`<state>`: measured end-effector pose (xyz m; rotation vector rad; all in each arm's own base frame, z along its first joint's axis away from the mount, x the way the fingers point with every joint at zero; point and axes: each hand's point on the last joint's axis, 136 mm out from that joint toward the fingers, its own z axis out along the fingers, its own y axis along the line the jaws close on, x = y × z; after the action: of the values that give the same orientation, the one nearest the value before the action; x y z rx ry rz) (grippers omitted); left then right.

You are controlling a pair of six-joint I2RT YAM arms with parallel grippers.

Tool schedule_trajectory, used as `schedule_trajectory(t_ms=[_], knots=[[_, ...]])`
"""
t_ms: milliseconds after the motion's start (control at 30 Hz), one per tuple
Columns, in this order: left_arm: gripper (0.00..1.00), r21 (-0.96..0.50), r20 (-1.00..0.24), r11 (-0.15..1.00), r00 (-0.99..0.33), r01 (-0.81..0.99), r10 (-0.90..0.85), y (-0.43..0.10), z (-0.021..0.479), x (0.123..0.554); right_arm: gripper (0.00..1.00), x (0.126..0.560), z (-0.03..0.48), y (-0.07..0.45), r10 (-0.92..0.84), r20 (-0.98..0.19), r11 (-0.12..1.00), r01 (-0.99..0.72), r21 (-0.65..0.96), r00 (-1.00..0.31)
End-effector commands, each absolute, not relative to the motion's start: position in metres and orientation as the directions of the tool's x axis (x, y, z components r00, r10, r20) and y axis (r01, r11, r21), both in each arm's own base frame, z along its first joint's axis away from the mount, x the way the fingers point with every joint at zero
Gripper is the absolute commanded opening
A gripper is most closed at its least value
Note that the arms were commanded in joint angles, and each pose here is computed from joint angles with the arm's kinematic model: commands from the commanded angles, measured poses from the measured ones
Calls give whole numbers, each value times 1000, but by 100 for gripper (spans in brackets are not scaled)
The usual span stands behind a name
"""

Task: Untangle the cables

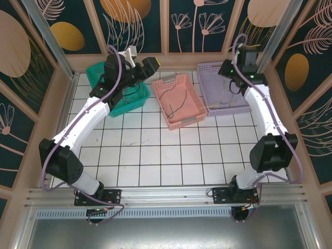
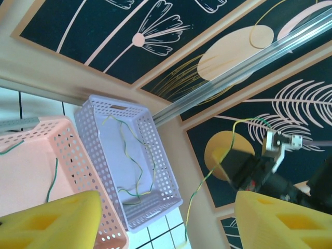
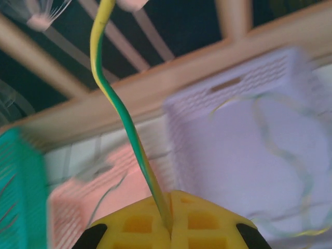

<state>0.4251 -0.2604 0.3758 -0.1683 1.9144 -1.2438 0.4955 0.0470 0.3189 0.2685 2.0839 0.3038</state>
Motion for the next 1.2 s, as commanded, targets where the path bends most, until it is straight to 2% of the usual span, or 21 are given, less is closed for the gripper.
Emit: schedule_trajectory(t_ms=[0,167,333,533,633,667,700,800,900,1067,1100,1133,1167], knots=[[67,-817,-552,492,-655,301,-515,-257,369,417,0,523,294,-3,211,-825,971,210,115,-524],[66,-826,-541,477,-664,301,-517,-254,366,403,0,566,260,-26,140,-806,970,241,-4,-575],[64,-837,-521,470,-672,280,-527,-250,358,389,0,585,202,-25,114,-747,977,210,-35,-655],[63,-842,-504,477,-681,251,-531,-243,343,378,0,581,130,12,154,-578,988,112,109,-802],[63,-842,-500,483,-686,241,-529,-242,338,376,1,572,113,19,190,-503,980,132,150,-843],[63,-841,-501,485,-687,241,-526,-242,338,377,12,571,113,19,203,-495,977,141,159,-845],[63,-839,-502,489,-689,240,-523,-242,337,376,27,570,117,20,211,-496,975,145,168,-843],[64,-830,-510,507,-688,234,-517,-240,334,376,49,572,145,20,225,-537,972,147,185,-813],[66,-815,-519,537,-683,216,-514,-236,329,375,58,573,182,16,249,-580,966,157,205,-776],[70,-774,-544,615,-658,154,-521,-218,321,372,62,564,240,8,312,-640,949,205,239,-702],[72,-761,-551,636,-648,131,-526,-212,318,372,70,560,252,6,327,-656,945,218,245,-680],[73,-745,-557,658,-641,106,-528,-205,314,370,87,553,263,3,344,-674,939,233,253,-654],[75,-731,-566,676,-631,87,-531,-199,312,368,99,548,273,1,359,-697,933,243,264,-621]])
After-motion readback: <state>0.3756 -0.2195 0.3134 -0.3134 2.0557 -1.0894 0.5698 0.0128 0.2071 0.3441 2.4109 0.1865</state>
